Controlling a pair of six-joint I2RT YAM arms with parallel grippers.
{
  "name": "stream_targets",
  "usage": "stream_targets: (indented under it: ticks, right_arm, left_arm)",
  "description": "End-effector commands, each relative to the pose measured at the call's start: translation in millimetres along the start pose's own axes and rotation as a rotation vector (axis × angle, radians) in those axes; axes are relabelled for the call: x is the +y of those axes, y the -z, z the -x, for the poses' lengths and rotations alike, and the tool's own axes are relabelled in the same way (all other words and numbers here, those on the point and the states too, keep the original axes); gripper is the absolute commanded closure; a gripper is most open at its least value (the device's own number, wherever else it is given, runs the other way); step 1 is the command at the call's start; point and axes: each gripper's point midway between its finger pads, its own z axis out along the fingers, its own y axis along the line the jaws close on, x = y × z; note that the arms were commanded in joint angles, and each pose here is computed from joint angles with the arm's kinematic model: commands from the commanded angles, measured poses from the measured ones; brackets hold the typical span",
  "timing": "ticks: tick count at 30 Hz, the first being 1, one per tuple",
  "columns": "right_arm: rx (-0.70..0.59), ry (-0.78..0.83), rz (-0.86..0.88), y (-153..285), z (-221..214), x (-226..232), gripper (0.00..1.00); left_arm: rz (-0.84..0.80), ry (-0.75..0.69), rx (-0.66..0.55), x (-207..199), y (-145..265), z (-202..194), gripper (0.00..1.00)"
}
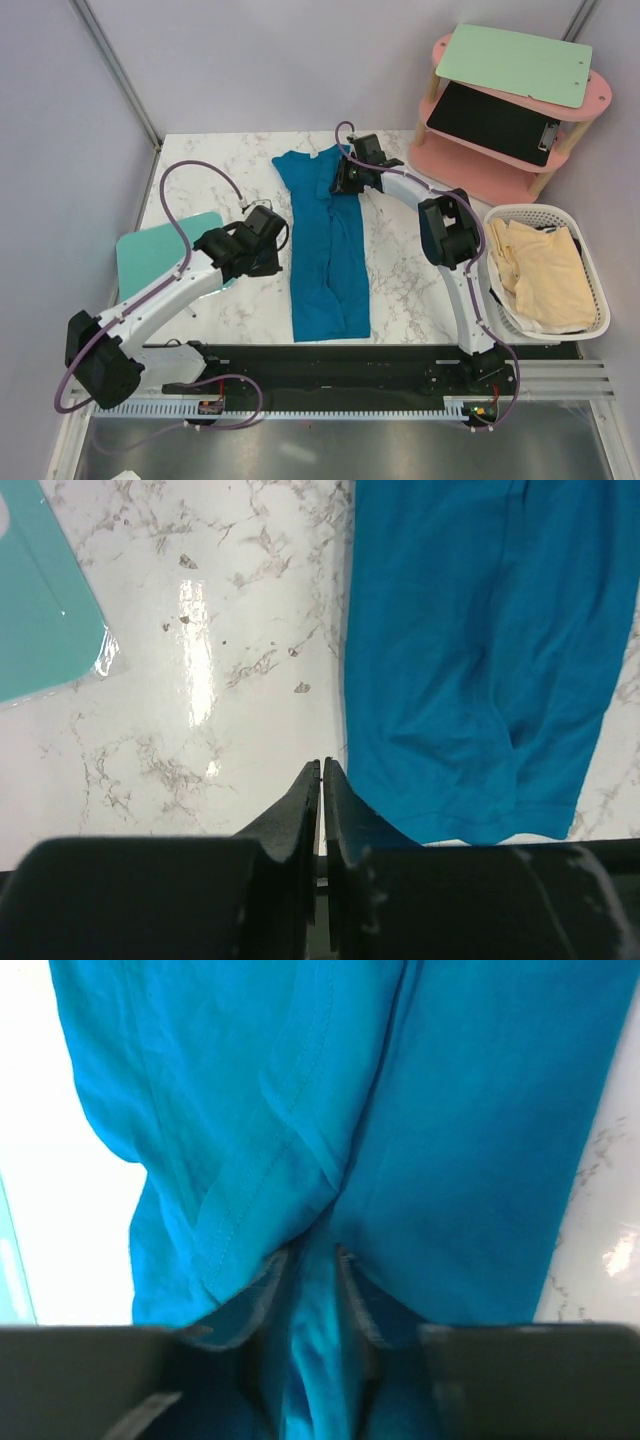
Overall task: Fold and stack the t-shirts
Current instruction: Grab the bottom of the folded rectangular tshirt with both arms
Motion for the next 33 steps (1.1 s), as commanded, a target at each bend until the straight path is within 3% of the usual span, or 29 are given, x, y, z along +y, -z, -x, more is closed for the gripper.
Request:
stream_targets:
  ticks: [1, 2, 3, 12, 33]
  right_arm:
    - [-0.182, 0.15, -0.016, 41.9, 50.6, 46.8, 0.81]
    - [-0.207, 0.177, -0.025, 50.1, 57.4, 52.6, 0.97]
    - [-0.228, 0.194, -0.053, 51.7, 59.7, 55.3, 1.0]
    - [-0.216, 0.303, -0.055, 30.7, 62.2, 87.6, 1.0]
    - [-0.059, 0.352, -0.182, -12.1, 6.7, 40.1, 1.0]
  left_arm:
    - [0.005, -0.03, 0.024, -3.7, -16.7, 2.5, 0.9]
    - [0.005, -0.028, 0.029, -4.7, -19.9, 3.3, 0.91]
    - [0.003, -0.031, 0.034, -5.3, -22.6, 3.9, 0.91]
    - [0.025, -0.022, 0.116, -7.9, -56.6, -0.9, 0.94]
    - [0.041, -0.015, 0.182, -7.8, -82.5, -20.2, 0.98]
